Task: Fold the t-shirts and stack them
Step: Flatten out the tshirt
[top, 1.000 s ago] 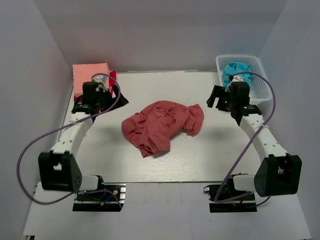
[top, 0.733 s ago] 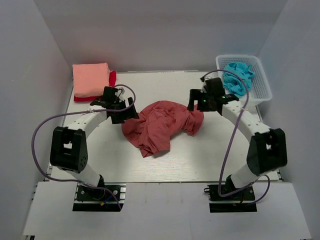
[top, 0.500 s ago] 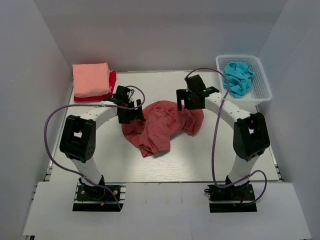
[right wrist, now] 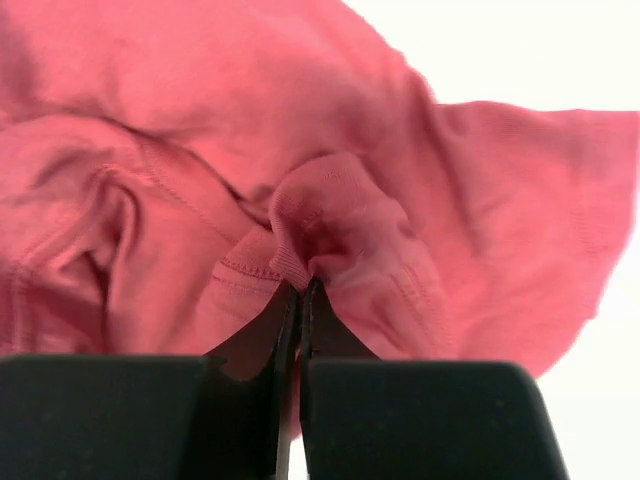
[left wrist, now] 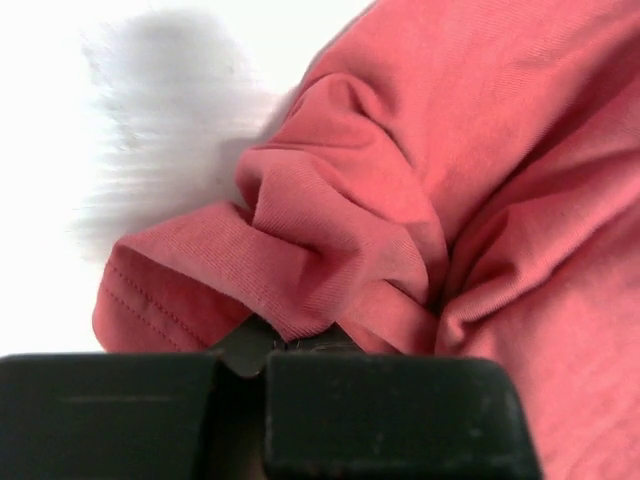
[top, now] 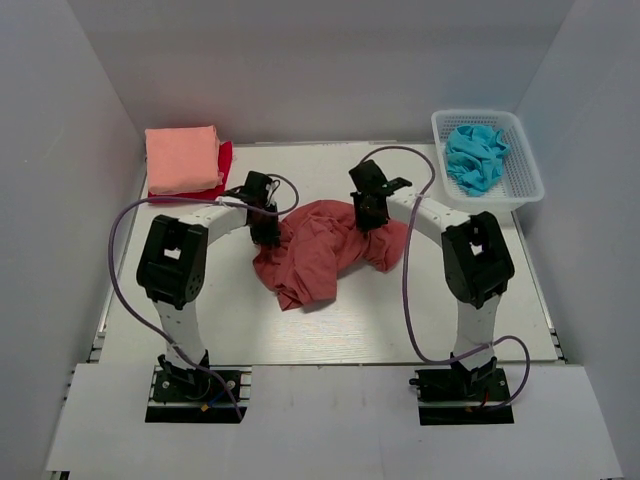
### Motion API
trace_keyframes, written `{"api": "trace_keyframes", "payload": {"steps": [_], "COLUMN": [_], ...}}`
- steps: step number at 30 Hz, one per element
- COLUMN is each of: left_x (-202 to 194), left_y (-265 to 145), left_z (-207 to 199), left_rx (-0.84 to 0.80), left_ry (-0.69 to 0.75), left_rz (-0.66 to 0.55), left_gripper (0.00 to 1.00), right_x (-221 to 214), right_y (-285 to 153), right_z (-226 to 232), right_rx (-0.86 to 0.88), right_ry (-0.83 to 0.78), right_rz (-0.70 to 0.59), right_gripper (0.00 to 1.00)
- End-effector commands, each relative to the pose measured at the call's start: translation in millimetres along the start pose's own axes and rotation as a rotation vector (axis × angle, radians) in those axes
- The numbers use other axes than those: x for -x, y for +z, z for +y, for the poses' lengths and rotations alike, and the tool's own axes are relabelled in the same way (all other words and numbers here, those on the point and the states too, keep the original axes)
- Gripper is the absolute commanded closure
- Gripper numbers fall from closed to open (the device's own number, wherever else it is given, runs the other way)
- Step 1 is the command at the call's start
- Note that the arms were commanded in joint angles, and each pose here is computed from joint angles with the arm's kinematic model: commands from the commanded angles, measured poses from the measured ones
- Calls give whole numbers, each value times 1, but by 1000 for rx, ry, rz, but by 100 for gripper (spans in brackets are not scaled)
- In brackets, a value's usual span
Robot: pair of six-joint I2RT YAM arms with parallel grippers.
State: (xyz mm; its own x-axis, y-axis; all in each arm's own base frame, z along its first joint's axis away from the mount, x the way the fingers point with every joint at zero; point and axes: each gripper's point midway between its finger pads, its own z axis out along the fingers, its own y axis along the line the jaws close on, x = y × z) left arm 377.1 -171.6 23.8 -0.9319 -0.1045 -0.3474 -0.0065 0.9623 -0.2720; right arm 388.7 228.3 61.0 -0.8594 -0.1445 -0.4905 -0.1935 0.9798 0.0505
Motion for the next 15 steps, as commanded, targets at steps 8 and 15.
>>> {"api": "trace_keyframes", "payload": {"steps": [8, 15], "left_x": [128, 155], "left_y": [-207, -378], "left_z": [-43, -19], "left_rx": [-90, 8], "left_ry": [25, -84], "left_rz": [-687, -1126], "left_gripper": [100, 100], "right_x": [122, 158], "right_y": [-181, -338], "right_z": [-38, -94], "right_rx": [-72, -186], "right_ry": [143, 231], "right_rz": [-602, -1024], "right_gripper": [100, 100]}}
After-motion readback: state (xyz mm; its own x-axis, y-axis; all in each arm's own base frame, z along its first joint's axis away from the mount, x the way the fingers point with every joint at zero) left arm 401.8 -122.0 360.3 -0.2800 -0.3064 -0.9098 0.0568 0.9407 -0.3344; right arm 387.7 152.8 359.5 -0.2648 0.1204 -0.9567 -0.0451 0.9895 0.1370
